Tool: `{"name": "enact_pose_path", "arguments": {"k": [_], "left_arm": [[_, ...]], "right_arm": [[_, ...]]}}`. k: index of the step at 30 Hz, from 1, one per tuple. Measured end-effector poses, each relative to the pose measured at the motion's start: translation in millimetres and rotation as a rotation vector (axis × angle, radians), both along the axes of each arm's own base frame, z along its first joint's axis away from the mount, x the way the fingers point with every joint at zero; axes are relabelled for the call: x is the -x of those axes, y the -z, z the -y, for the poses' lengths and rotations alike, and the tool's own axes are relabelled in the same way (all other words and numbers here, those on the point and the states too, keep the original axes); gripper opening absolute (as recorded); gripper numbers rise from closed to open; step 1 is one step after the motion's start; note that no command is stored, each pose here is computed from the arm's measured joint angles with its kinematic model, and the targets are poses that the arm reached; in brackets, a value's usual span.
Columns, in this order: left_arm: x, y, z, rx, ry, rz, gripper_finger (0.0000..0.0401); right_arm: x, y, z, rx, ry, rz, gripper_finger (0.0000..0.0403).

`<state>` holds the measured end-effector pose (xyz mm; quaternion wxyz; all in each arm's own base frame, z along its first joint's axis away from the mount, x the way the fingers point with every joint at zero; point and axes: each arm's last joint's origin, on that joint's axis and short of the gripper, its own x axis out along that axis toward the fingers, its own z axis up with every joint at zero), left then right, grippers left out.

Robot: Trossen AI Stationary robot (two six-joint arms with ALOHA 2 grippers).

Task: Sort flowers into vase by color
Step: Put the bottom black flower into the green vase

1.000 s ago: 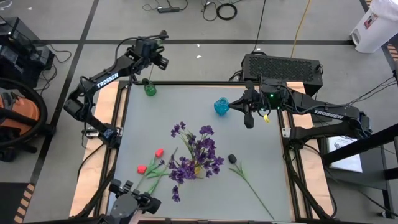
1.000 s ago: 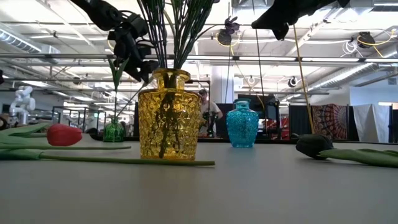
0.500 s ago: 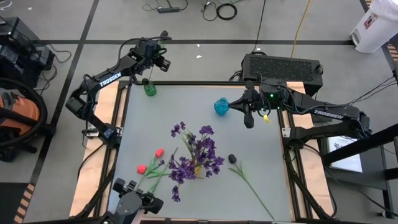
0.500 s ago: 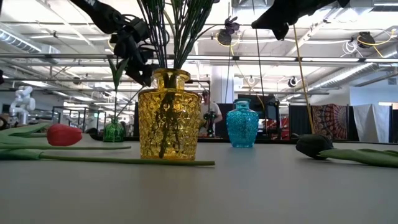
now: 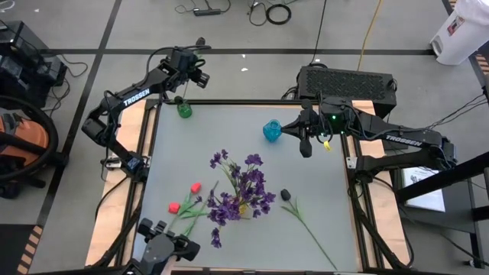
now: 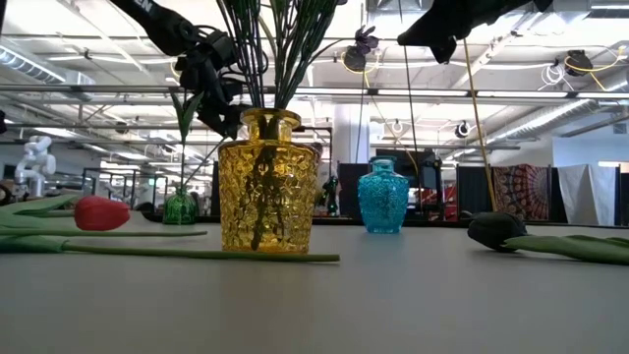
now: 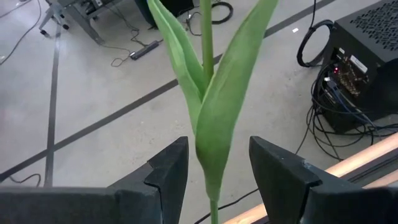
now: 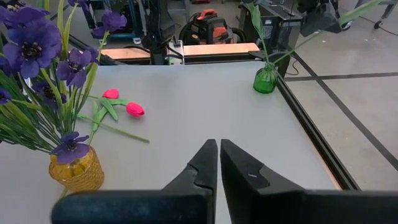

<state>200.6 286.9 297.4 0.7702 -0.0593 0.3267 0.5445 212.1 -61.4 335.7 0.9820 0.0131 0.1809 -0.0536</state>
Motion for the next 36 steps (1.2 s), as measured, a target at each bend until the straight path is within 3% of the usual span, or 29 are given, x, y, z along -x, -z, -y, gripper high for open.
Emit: {"name": "enact_pose_path", "arguments": {"k": [11,27,36], "left_arm": [[1.0,-0.1,-0.4,-0.01,-0.025,-0.015,0.0172],[0.7,0.1,0.0,-0.006,-0.019,-0.013,0.0015],[0.6,0.2,0.1,-0.006,-0.018,-0.012,0.0014]], "right_arm": [[0.0,0.0,0.0,0.0,0.0,0.0,0.0013],[0.0,0.0,0.0,0.0,0.0,0.0,0.0013],[0.0,0.0,0.0,0.0,0.0,0.0,0.0013]]}}
